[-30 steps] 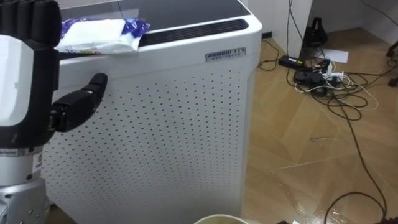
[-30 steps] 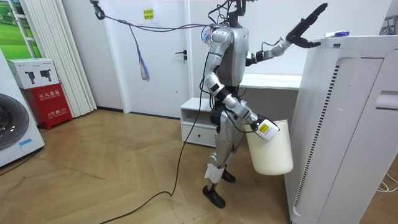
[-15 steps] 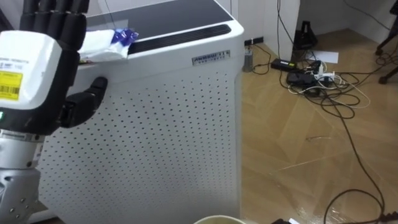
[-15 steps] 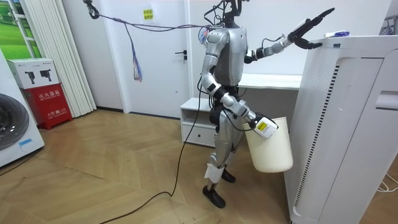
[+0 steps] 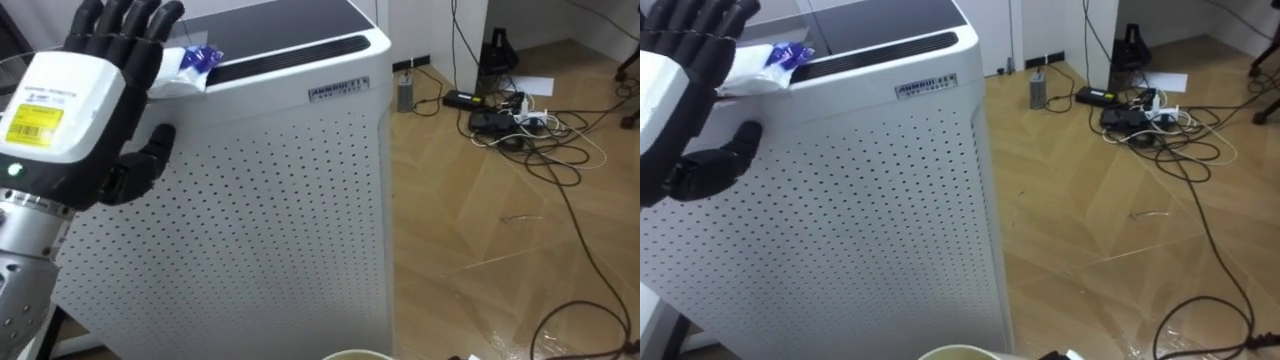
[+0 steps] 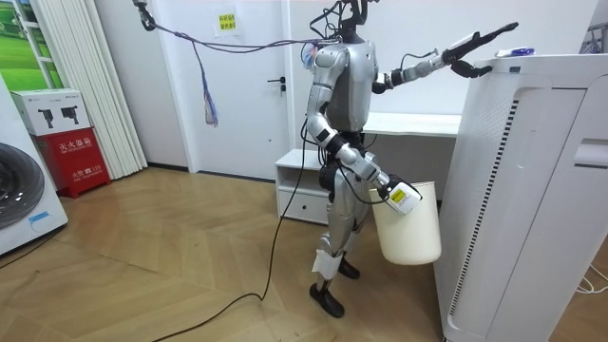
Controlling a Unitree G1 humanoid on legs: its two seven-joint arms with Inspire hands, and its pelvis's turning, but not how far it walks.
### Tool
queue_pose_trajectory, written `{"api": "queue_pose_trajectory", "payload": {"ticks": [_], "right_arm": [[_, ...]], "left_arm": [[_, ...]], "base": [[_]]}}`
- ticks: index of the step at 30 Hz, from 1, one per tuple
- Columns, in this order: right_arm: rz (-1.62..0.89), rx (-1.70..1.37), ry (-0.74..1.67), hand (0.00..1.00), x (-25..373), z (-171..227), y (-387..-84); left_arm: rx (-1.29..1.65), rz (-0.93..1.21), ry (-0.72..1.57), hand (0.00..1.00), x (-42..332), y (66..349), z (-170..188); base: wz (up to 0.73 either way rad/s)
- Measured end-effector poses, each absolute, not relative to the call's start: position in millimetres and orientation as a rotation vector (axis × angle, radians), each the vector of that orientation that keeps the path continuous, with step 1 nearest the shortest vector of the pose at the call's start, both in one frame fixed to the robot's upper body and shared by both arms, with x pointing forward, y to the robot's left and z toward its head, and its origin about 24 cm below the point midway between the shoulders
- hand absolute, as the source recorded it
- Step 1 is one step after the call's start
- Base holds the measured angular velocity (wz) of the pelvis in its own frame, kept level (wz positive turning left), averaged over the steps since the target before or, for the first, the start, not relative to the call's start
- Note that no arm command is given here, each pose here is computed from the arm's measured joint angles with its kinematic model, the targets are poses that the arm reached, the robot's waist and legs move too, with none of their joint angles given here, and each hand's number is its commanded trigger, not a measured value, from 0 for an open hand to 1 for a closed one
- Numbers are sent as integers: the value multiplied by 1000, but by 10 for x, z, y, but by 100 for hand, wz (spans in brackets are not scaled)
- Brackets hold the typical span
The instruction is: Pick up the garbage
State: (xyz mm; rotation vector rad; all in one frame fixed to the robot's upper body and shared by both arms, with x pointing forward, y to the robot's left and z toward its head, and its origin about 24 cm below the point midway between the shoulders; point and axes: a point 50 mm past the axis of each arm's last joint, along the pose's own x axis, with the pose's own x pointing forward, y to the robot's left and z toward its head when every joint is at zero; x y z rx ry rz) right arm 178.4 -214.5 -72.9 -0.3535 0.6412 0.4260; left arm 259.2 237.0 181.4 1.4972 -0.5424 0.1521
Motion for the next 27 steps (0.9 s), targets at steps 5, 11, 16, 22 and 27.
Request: {"api": "queue_pose_trajectory", "payload": {"ticks": [5,11,16,22,27], "right_arm": [[417,-377,671,100,1773,-749,-2162],[417,-409,687,100,1765,-744,-2220],[423,-410,681,100,1774,-728,-2222],[388,-420,704,100,1776,-734,-2263],[350,-435,720,100,1773,-739,-2303]], "left_arm": [[1553,59,-404,0,2644,2462,1710],[1535,1,-342,0,2708,2471,1744],[1484,-32,-282,7,2756,2520,1760],[1385,-100,-210,100,2865,2578,1835],[1301,-56,-229,100,2922,2642,2018]], "base": [[1],[-2],[-6],[-1],[0]]}}
